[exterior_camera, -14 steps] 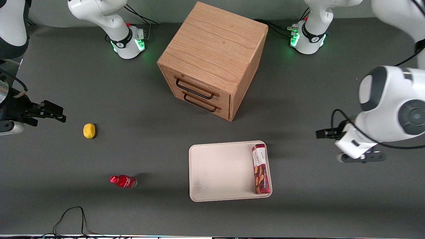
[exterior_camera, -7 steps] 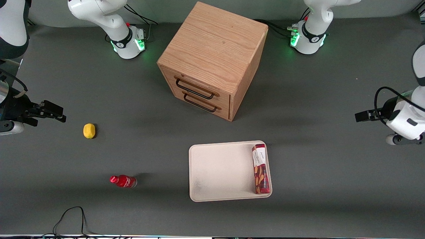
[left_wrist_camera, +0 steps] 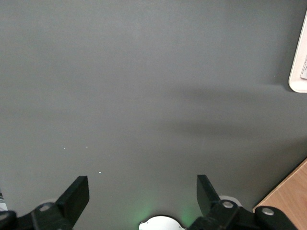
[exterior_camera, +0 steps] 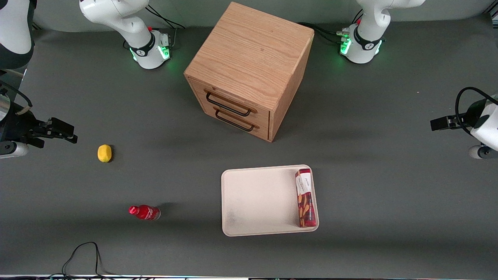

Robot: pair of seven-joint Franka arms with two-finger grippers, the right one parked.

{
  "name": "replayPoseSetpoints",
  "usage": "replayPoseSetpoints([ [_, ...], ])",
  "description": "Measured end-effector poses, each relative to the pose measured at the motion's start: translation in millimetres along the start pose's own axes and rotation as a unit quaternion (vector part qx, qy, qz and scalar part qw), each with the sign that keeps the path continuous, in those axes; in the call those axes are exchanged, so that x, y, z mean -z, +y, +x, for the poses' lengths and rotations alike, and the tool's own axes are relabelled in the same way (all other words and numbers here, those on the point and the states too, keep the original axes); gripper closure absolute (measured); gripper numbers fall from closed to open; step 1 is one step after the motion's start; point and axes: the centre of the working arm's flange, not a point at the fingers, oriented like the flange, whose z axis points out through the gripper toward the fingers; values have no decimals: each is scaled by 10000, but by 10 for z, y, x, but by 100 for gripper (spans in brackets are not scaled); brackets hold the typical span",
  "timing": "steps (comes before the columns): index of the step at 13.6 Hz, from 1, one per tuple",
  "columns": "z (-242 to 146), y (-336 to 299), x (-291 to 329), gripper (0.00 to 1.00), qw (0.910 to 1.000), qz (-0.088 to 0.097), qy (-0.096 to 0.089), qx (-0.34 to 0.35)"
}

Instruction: Place red cookie box on tray

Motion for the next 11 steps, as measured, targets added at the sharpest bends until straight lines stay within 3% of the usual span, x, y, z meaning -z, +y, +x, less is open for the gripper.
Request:
replayPoseSetpoints([
  [6, 13, -297, 72, 0, 9997, -220, 76, 99],
  [11, 22, -317, 51, 0, 9996, -250, 49, 93],
])
